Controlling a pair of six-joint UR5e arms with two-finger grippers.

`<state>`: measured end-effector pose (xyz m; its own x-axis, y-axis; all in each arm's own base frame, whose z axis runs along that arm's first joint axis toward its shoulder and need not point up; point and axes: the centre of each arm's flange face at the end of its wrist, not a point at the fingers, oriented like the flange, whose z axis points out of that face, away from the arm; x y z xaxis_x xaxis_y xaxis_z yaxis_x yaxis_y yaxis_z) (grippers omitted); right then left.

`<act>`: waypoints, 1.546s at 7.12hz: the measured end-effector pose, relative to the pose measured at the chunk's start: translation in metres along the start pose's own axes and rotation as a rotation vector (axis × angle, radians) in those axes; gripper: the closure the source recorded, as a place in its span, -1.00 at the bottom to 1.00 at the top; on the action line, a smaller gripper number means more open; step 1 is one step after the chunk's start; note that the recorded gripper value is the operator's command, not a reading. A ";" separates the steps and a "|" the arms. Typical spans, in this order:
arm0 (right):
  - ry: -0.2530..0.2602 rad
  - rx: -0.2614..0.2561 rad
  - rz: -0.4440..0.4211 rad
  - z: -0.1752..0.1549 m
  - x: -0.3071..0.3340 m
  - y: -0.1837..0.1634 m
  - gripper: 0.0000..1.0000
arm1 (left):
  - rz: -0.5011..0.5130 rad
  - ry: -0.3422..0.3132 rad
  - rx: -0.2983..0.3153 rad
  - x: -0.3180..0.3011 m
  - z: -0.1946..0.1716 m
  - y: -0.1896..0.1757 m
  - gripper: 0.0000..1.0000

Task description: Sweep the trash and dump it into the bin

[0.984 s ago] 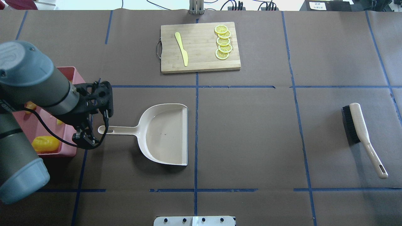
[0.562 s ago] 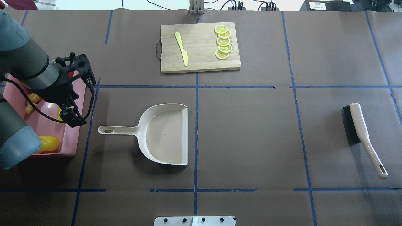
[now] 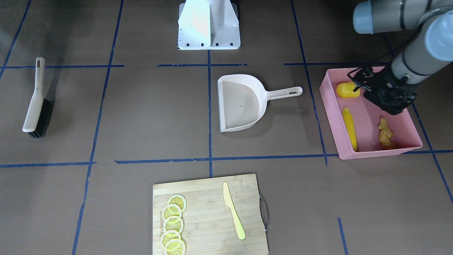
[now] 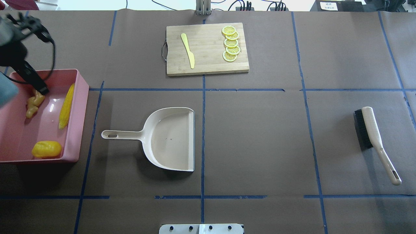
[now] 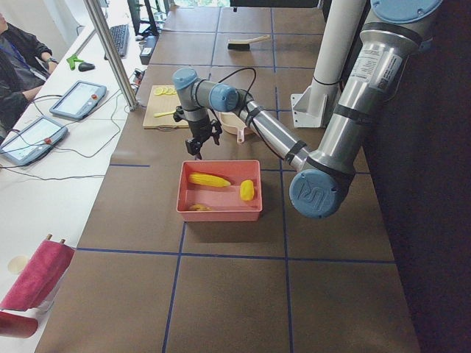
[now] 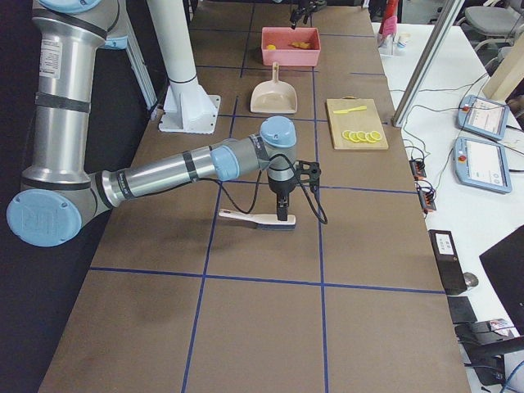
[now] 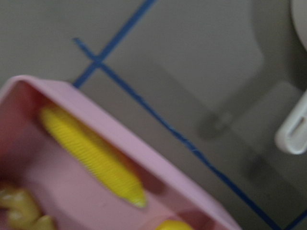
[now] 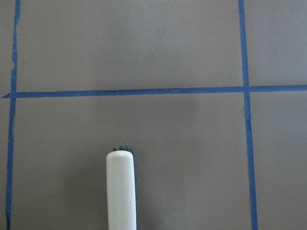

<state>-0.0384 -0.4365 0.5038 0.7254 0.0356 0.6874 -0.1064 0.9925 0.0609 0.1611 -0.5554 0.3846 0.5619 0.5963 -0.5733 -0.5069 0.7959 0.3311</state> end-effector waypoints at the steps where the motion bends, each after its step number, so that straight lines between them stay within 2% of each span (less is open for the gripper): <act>1: -0.002 -0.002 0.000 0.001 0.000 -0.001 -0.99 | -0.104 -0.022 0.024 -0.052 -0.022 0.017 -1.00; 3: -0.008 0.010 -0.011 -0.002 -0.003 -0.003 -0.99 | -0.297 -0.035 0.029 -0.143 -0.039 0.066 -1.00; 5: -0.009 0.010 -0.015 -0.001 -0.003 -0.004 -0.99 | -0.422 -0.015 -0.005 -0.214 -0.011 0.145 -1.00; 6: -0.009 0.002 -0.008 0.002 0.001 -0.003 -0.99 | -0.447 -0.007 -0.011 -0.232 0.008 0.181 -1.00; 8: -0.002 -0.018 -0.006 0.009 0.011 0.002 -0.99 | -0.473 0.001 -0.014 -0.242 0.040 0.231 -1.00; 10: -0.018 -0.042 -0.023 0.016 0.032 0.003 -0.99 | -0.499 -0.015 0.031 -0.243 0.065 0.263 -1.00; 11: -0.032 -0.053 -0.038 0.020 0.055 0.001 -0.99 | -0.523 -0.022 0.054 -0.242 0.068 0.266 -1.00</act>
<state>-0.0124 -0.4354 0.5559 0.7057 -0.0048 0.7085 -0.0430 0.9978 0.0495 -0.0653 -0.4806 0.6628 0.7449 0.1193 -0.6564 -0.1204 0.9918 0.0435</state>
